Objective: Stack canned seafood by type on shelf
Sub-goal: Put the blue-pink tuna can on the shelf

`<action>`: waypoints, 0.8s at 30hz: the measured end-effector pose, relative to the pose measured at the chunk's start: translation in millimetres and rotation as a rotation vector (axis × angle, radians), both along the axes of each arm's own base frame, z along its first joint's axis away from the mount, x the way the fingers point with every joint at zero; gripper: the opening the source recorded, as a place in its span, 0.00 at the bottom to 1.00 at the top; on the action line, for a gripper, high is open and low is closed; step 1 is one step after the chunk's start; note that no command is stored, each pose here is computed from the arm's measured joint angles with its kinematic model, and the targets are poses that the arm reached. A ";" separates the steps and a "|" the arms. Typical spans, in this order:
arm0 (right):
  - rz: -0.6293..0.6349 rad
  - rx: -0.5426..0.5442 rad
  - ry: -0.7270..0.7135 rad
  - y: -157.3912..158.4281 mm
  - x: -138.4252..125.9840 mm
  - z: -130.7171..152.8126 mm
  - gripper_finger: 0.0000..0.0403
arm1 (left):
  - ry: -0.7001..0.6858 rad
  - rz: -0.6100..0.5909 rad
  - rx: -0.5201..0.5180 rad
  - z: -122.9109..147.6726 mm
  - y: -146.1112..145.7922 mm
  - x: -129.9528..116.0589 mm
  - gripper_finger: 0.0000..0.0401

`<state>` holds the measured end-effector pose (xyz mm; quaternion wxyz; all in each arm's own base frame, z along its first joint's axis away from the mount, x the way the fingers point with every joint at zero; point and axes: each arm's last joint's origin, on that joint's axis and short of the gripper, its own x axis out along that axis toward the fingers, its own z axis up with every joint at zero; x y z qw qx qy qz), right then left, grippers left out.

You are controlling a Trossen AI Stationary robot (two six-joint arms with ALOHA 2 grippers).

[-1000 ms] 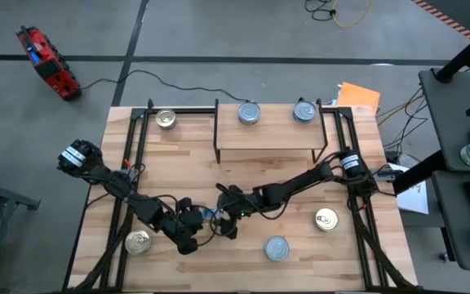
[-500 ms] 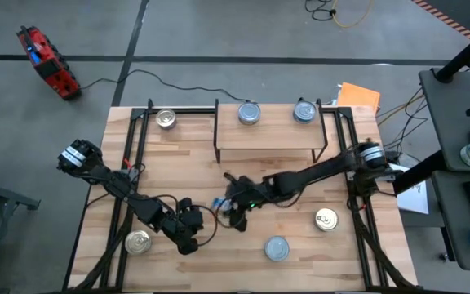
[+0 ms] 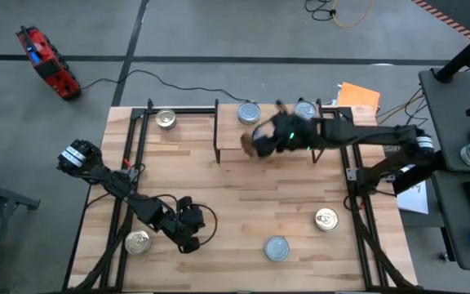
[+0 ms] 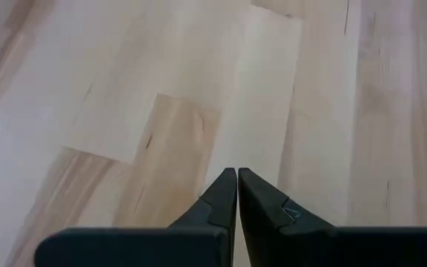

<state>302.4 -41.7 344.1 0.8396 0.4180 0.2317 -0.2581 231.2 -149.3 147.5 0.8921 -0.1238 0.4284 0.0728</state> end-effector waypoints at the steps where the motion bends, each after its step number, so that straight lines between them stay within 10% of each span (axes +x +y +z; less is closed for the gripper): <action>1: -0.034 0.032 -0.018 -8.3 -4.4 2.4 0.47 | -0.002 0.001 0.002 0.1 0.0 0.0 0.00; 24: -0.102 0.177 0.095 -70.4 -40.3 -15.4 0.47 | -0.018 0.022 0.023 -0.4 1.1 -0.1 0.00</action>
